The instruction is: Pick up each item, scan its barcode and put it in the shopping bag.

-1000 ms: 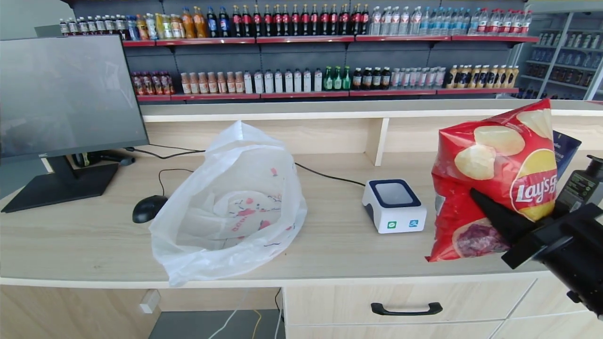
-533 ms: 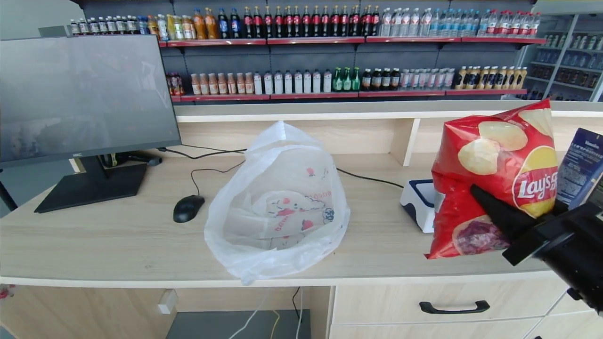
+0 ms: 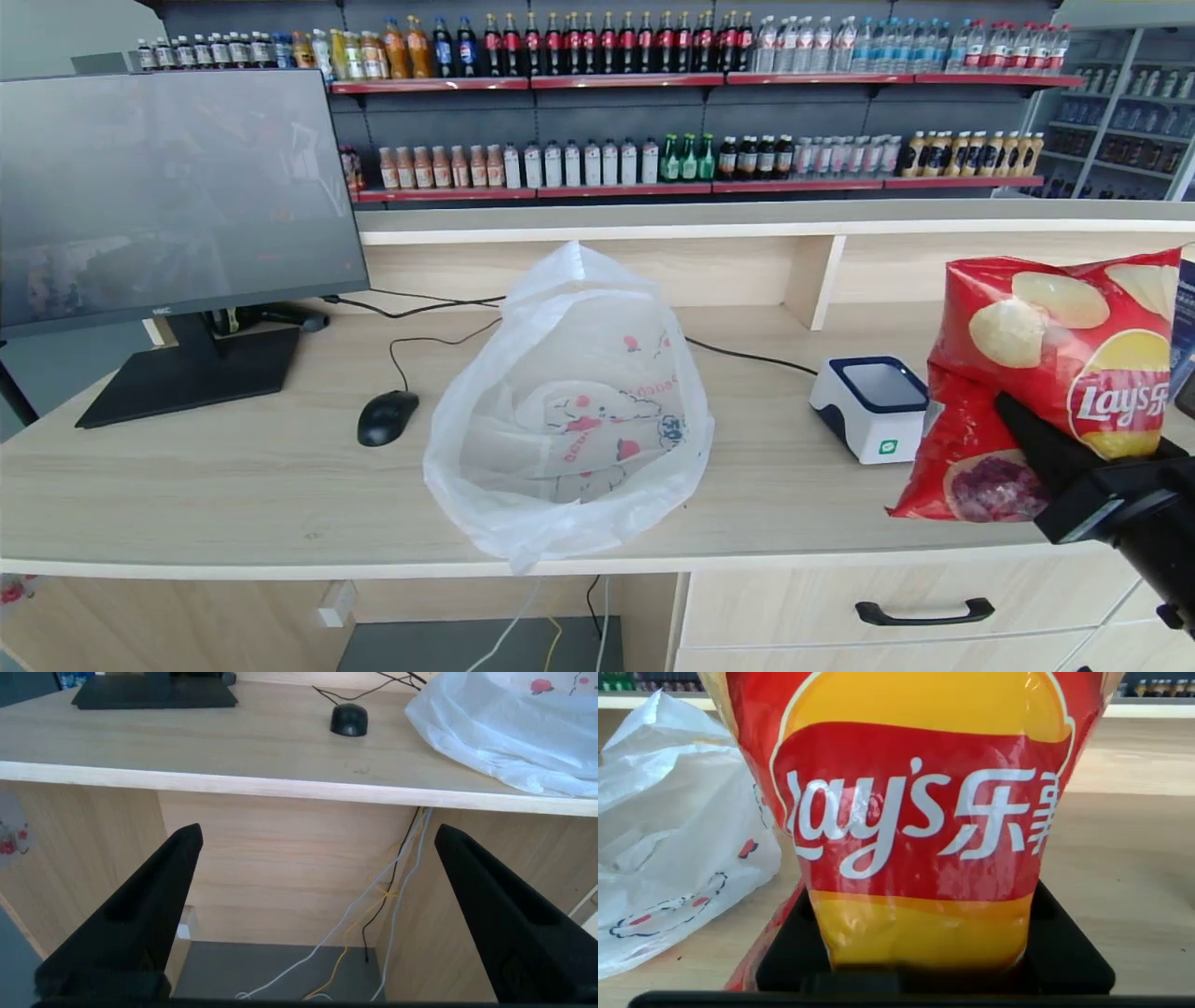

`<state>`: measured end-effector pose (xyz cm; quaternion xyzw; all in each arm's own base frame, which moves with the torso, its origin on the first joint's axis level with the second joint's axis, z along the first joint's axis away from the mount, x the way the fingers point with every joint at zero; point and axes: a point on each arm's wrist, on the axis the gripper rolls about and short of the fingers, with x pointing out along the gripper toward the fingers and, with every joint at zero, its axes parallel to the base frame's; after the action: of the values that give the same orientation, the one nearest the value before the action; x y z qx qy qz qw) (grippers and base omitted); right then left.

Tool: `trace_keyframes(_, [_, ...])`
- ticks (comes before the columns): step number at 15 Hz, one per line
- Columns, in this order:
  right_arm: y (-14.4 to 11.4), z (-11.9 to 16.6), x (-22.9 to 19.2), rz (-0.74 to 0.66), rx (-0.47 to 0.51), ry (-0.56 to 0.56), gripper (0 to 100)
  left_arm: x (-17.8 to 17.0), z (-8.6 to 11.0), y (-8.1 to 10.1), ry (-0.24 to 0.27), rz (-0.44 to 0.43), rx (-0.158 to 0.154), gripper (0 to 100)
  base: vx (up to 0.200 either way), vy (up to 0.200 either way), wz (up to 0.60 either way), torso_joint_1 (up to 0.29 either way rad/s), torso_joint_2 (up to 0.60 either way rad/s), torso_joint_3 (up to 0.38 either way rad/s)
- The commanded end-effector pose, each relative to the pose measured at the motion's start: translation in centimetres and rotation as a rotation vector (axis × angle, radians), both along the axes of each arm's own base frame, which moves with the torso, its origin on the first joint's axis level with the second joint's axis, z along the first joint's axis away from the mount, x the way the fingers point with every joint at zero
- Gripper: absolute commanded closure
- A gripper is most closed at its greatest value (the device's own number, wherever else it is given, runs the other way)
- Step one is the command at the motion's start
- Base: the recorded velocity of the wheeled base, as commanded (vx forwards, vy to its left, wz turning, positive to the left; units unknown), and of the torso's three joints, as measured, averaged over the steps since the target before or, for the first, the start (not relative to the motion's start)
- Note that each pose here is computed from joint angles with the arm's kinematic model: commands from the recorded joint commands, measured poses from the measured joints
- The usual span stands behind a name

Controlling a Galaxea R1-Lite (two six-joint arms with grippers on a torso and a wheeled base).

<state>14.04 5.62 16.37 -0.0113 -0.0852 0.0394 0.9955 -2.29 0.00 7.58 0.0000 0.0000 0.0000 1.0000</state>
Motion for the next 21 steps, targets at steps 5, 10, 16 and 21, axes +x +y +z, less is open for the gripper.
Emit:
trace_keyframes(5, [-0.3,-0.8,0.2,-0.002,0.077,0.054,100,0.0,0.0,0.0,0.0,0.0,-0.002,0,0.12,0.0,0.0,-0.001,0.0,0.001])
trace_keyframes(10, [-1.2,-0.3,1.4,-0.087,0.074,0.042,100,0.0,0.0,0.0,0.0,0.0,0.0,0,0.0,0.0,0.0,0.0,0.0,0.0])
trace_keyframes(16, [-0.8,0.2,5.3,-0.13,0.02,0.044,100,0.0,0.0,0.0,0.0,0.0,0.0,0,0.0,0.0,0.0,0.0,0.0,0.0])
trace_keyframes(21, [-0.3,0.6,8.0,-0.156,-0.085,0.104,100,0.0,0.0,0.0,0.0,0.0,0.0,0,0.0,0.0,0.0,0.0,0.0,0.0])
